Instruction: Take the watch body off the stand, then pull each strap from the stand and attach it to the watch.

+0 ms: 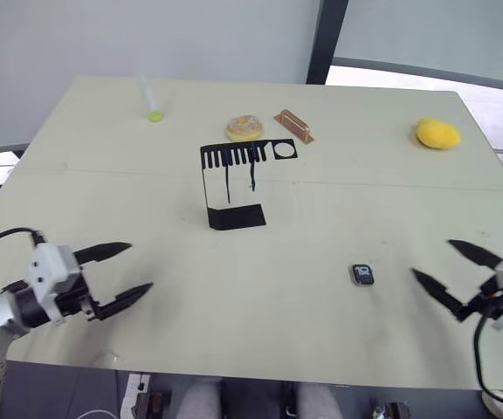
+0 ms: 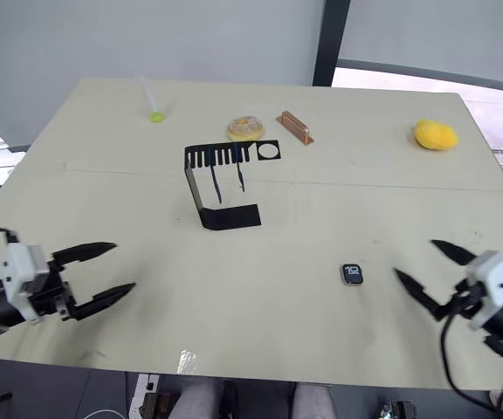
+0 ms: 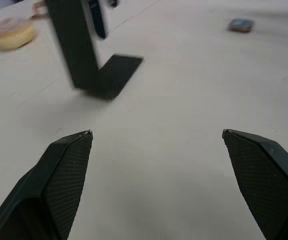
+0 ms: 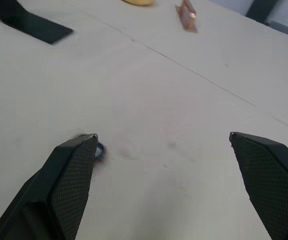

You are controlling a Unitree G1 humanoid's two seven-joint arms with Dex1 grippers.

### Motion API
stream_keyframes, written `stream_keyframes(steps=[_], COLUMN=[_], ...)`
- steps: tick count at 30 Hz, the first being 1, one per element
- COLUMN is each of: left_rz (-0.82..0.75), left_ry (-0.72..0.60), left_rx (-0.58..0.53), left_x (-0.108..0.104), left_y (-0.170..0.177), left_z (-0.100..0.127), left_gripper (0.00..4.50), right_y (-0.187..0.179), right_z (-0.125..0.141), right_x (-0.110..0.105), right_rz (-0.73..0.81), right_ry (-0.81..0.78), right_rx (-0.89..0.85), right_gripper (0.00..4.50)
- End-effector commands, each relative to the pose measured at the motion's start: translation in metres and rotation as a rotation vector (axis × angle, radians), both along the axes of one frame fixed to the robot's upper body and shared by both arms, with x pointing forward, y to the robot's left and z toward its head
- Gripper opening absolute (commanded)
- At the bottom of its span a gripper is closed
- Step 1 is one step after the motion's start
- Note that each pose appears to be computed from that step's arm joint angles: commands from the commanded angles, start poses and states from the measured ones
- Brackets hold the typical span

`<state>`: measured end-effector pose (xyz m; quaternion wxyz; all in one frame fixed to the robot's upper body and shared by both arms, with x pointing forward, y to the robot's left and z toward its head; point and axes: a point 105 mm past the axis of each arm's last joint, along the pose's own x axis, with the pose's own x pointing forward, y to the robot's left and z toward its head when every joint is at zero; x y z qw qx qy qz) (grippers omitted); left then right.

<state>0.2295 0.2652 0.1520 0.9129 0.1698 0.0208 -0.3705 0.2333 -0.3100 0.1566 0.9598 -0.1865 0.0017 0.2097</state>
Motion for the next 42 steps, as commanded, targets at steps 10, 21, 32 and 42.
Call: stream_keyframes(steps=[10,21,32,42], left_rz=[0.358,0.293,0.409,0.532], left_ry=[-0.106,-0.169,-0.171,-0.183], left_rx=[0.058,-0.181,-0.354,-0.432], left_x=[-0.011,0.011,0.055,0.092], left_y=[0.069,-0.029,-0.111,-0.139], left_z=[-0.006,0.025,0.034,0.020], left_gripper=[4.50,4.50,4.50,4.50], right_y=[-0.112,-0.053,0.068,0.130], right_z=[-0.012,-0.025,0.012,0.017], right_x=[-0.025,0.008,0.027,0.039], right_rz=[-0.195,0.052,0.495,0.647], right_ry=[0.032,-0.028,-0.230,-0.290], right_rx=[-0.199,0.040,0.214,0.262], right_gripper=[4.46,4.46,4.46,4.46])
